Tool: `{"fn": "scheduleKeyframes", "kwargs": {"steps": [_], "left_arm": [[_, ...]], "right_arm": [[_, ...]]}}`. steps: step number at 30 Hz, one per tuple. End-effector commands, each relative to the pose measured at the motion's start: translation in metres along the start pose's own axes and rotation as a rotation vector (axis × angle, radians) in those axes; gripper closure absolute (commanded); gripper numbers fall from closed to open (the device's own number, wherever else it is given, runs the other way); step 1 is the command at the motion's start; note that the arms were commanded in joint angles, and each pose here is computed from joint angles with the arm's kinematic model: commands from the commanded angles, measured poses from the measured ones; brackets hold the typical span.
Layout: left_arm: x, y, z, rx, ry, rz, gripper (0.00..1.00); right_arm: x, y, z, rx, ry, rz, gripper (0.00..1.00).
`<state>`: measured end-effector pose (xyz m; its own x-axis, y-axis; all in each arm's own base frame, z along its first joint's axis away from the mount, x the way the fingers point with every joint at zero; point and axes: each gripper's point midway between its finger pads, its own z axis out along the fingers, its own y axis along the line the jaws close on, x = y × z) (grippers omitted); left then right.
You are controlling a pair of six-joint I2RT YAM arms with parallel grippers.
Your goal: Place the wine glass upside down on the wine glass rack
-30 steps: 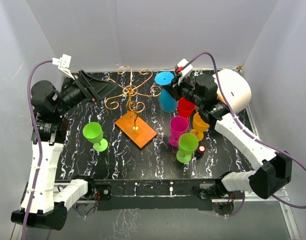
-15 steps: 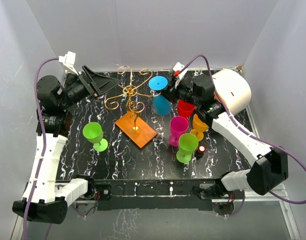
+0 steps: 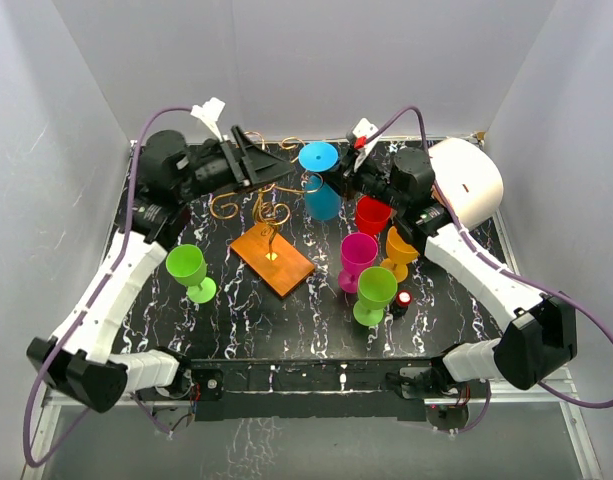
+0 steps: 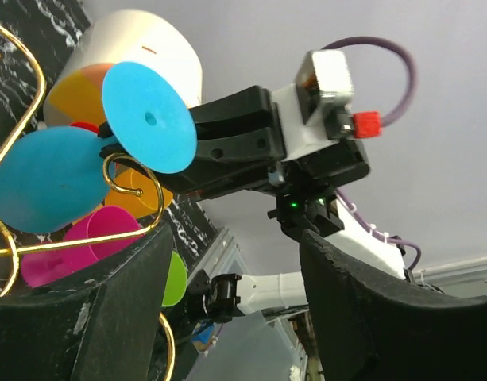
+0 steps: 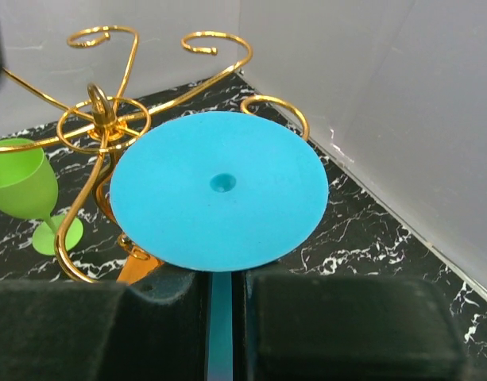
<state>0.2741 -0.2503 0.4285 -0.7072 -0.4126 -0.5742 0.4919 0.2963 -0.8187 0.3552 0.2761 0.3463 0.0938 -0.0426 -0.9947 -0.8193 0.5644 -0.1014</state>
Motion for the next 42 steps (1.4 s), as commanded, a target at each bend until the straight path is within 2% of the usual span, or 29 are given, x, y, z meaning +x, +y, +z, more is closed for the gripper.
{"fn": "scheduleKeyframes", "kwargs": {"steps": [1, 4, 8, 11, 17, 29, 32, 37, 42], "left_arm": [[-0.016, 0.003, 0.013, -0.112, -0.073, 0.013, 0.38], [-0.024, 0.010, 0.018, -0.139, -0.116, -0.028, 0.38], [-0.017, 0.013, 0.033, -0.091, -0.076, -0.123, 0.45], [-0.019, 0.019, 0.036, -0.118, -0.082, -0.143, 0.49], [-0.017, 0.033, 0.045, -0.153, -0.073, -0.204, 0.50], [-0.012, 0.028, 0.065, -0.050, -0.008, -0.294, 0.56], [-0.009, 0.028, 0.067, -0.040, 0.001, -0.312, 0.62], [-0.006, 0.027, 0.070, -0.022, 0.011, -0.330, 0.79], [0.001, 0.027, 0.074, 0.006, 0.045, -0.368, 0.82]], "right_arm": [[-0.037, -0.007, -0.002, 0.041, -0.136, -0.043, 1.00], [-0.041, -0.005, -0.006, 0.041, -0.158, -0.038, 1.00], [-0.040, -0.003, -0.007, 0.032, -0.161, -0.037, 1.00], [-0.040, 0.000, -0.008, 0.023, -0.164, -0.036, 1.00], [-0.046, 0.005, -0.010, 0.000, -0.194, -0.034, 1.00], [-0.045, 0.016, -0.010, -0.065, -0.176, -0.052, 1.00], [-0.044, 0.015, -0.010, -0.064, -0.169, -0.057, 1.00], [-0.042, 0.015, -0.009, -0.068, -0.158, -0.062, 1.00], [-0.045, 0.017, -0.008, -0.084, -0.160, -0.062, 1.00]]}}
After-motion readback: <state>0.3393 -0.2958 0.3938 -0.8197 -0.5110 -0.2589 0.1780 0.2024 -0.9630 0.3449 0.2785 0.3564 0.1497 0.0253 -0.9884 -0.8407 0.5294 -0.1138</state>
